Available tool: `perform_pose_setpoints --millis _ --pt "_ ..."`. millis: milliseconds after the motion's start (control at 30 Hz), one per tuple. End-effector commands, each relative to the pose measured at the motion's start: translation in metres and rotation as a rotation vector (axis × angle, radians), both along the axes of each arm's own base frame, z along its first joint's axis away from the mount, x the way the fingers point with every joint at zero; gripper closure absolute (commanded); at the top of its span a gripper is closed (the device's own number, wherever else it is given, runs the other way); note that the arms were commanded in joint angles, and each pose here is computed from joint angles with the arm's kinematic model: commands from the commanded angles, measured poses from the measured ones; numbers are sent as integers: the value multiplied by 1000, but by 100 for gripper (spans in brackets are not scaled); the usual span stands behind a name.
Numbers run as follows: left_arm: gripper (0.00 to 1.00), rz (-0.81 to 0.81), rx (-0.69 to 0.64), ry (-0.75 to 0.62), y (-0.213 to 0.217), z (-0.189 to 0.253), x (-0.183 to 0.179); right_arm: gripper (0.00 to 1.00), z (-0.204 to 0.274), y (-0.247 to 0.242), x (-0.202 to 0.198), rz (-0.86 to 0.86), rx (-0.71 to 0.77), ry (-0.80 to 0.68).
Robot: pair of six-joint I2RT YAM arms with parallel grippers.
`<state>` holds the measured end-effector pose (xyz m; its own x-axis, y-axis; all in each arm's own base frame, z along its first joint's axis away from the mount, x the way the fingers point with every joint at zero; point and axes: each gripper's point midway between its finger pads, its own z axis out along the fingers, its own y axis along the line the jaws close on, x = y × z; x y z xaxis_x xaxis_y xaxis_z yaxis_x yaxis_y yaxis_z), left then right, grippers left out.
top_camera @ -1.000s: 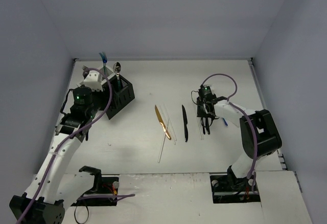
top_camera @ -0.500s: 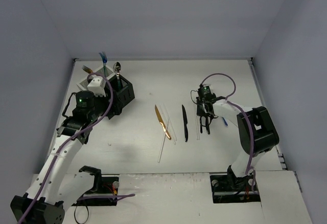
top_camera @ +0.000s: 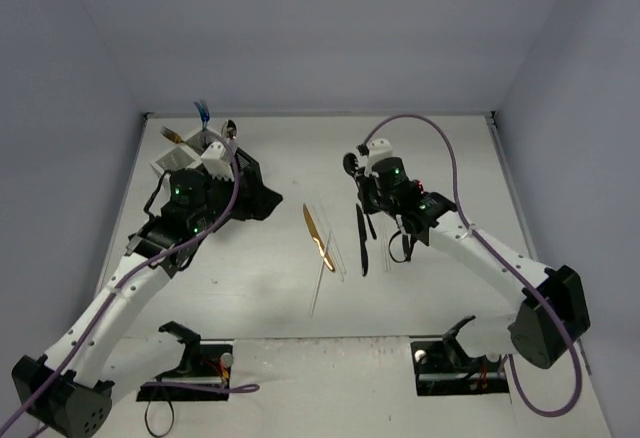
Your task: Sort the eating utensils into containers
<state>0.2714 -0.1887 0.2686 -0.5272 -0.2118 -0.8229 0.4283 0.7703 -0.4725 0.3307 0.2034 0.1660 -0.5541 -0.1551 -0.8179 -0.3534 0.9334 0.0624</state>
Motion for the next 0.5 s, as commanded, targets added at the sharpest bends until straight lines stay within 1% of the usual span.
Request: perform_pose_setpoints --millis 0,67,167,400,467 --pt "29 -35 -152 -190 -32 72 16 100 72 32 -16 167 114 -154" --pt "29 -63 -161 -216 -46 81 20 100 89 44 -29 239 156 -179" --pt "29 -45 -140 -252 -57 88 26 100 101 60 -46 336 202 -182" --pt "29 -68 -114 -297 -86 101 27 100 105 74 -64 405 216 -186" --pt "29 -75 -94 -283 -95 94 31 100 105 76 -66 410 214 -186"
